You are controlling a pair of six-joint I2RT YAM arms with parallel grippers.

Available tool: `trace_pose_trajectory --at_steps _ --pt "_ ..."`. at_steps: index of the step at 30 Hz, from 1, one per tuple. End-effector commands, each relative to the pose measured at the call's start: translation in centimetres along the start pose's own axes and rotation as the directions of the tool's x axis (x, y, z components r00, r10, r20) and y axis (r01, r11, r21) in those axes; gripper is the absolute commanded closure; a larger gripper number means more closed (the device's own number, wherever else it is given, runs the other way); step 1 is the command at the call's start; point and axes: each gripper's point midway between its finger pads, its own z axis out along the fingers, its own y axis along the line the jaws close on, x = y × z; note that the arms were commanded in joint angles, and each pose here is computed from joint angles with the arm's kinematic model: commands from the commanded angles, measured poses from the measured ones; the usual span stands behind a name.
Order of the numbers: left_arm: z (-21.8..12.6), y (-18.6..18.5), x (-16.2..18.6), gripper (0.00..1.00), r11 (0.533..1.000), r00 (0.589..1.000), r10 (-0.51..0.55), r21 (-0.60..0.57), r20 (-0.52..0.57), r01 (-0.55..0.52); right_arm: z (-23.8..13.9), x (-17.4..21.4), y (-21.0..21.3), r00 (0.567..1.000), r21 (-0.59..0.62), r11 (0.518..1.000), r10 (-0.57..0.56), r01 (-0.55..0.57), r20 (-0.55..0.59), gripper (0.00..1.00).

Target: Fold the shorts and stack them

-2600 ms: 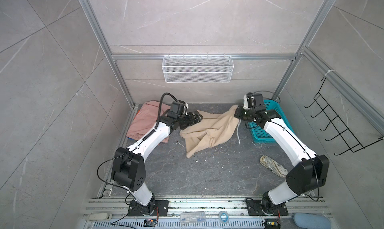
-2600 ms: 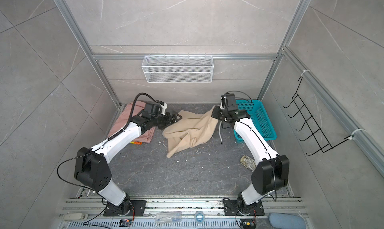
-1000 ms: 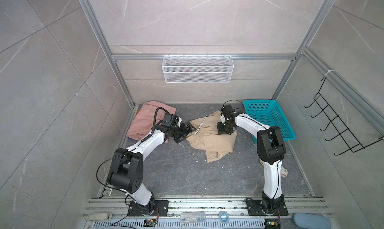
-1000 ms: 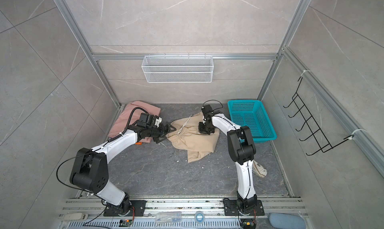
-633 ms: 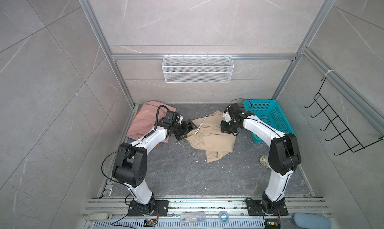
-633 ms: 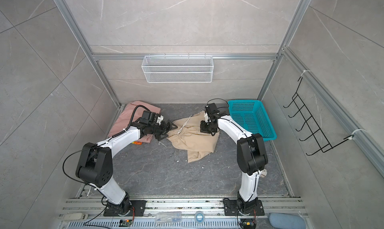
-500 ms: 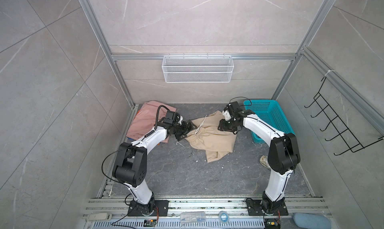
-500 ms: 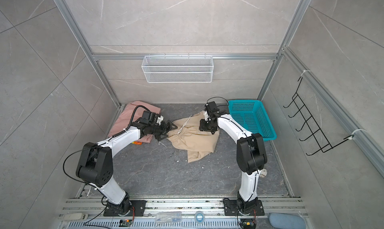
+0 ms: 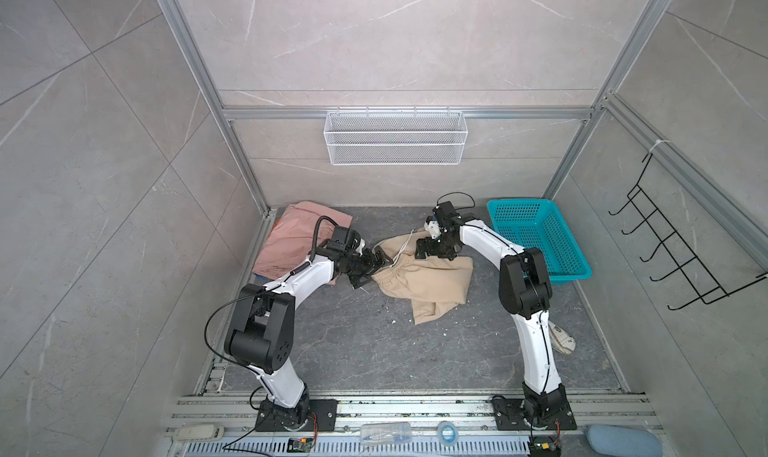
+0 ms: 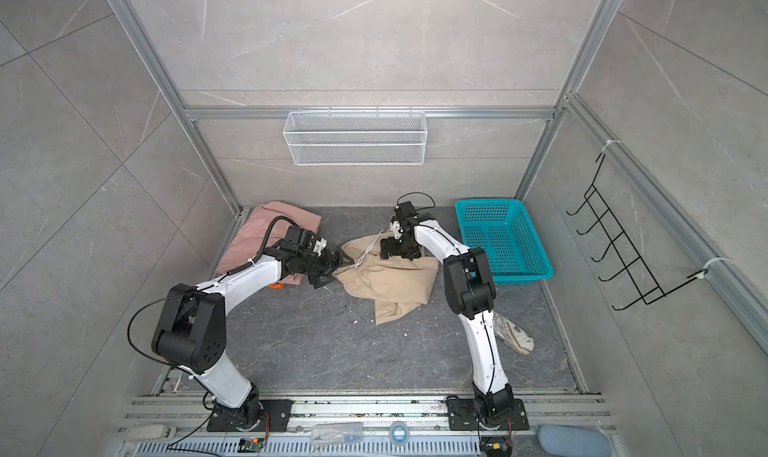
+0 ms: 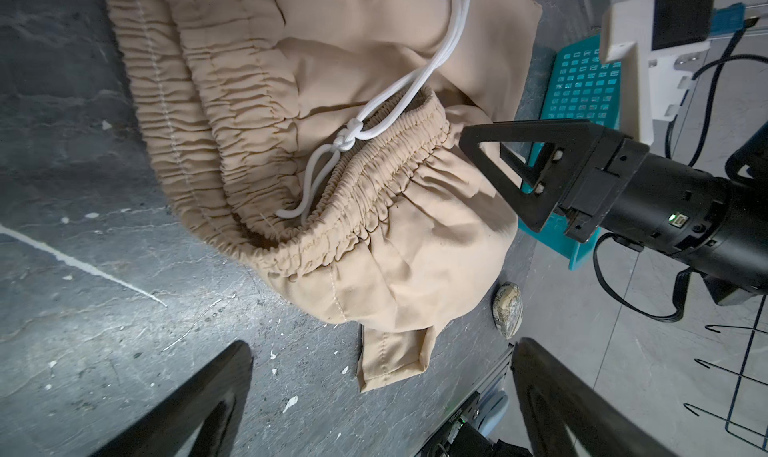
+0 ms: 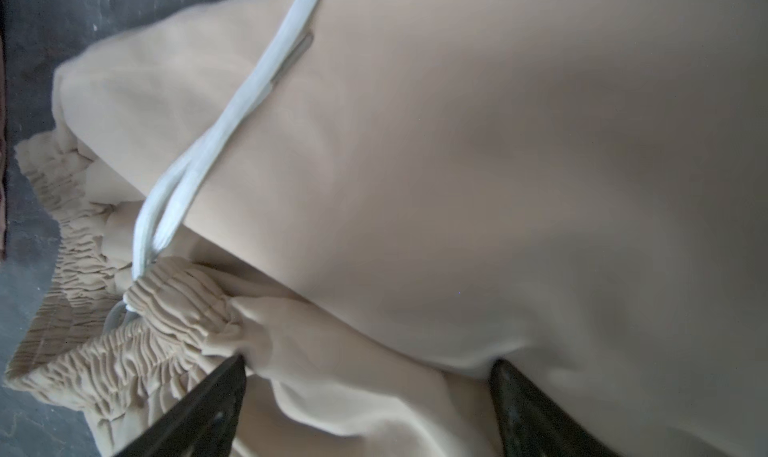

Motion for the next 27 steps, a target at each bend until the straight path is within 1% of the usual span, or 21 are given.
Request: trace_pose_trajectory --at_steps 1,4,6,10,11,13,17,19,21,22,24,26,27 --pt "-0.7 -0.9 -0.2 0.0 0.999 0.999 0.036 0.024 0.012 -0.036 0.9 1.5 2.0 0.995 0.014 0.996 -0.082 0.083 -0.062 0.24" --pt "-0.4 -0.9 -0.3 0.0 0.999 0.999 0.034 0.025 0.007 -0.034 1.2 2.0 2.3 0.993 0.023 0.995 -0.091 0.093 -0.07 0.46" --pt "-0.3 -0.8 -0.3 0.0 0.999 0.999 0.035 0.025 0.006 -0.035 0.8 1.8 2.3 0.995 0.035 0.996 -0.08 0.083 -0.061 0.63" --pt "-0.3 -0.8 -0.4 0.0 0.999 0.999 0.04 0.022 0.01 -0.04 -1.6 0.6 3.1 0.998 0.026 0.998 -0.061 0.061 0.001 0.94" --pt "-0.3 -0.8 -0.6 0.0 0.999 0.999 0.04 0.021 0.01 -0.04 -2.5 0.1 3.4 0.998 0.026 0.998 -0.058 0.058 0.019 0.99" --pt "-0.3 -0.9 -0.9 0.0 0.999 0.999 0.043 0.022 0.008 -0.043 -4.8 -1.2 3.6 0.997 0.04 0.998 -0.049 0.047 0.062 1.0" --pt "-0.8 -1.9 -2.7 0.0 0.998 0.998 0.054 0.035 0.028 -0.055 -12.2 -3.8 5.3 0.978 0.038 0.998 -0.05 0.043 0.203 1.0" --pt "-1.2 -2.6 -3.7 0.0 0.997 0.997 0.056 0.049 0.043 -0.058 -16.1 -4.0 6.3 0.962 0.025 0.999 -0.043 0.037 0.269 1.0" --pt "-1.5 -3.0 -4.7 0.0 0.996 0.997 0.055 0.063 0.055 -0.058 -18.2 -2.8 7.4 0.954 0.014 0.999 -0.041 0.039 0.295 1.0" --pt "-1.7 -3.0 -5.2 0.0 0.996 0.997 0.051 0.07 0.061 -0.055 -18.5 -1.6 8.0 0.955 0.009 0.999 -0.045 0.044 0.294 1.0" --pt "-2.0 -2.5 -6.1 0.0 0.997 0.997 0.036 0.067 0.074 -0.041 -17.6 1.2 9.5 0.962 -0.009 0.998 -0.051 0.055 0.268 1.0" --pt "-2.0 -1.7 -7.0 0.0 0.998 0.997 0.013 0.065 0.079 -0.018 -14.9 4.9 11.2 0.978 -0.051 0.997 -0.051 0.063 0.204 1.0" --pt "-2.1 -1.3 -7.3 0.0 0.998 0.997 0.002 0.068 0.078 -0.007 -13.2 6.9 12.0 0.985 -0.073 0.996 -0.043 0.056 0.166 0.96"
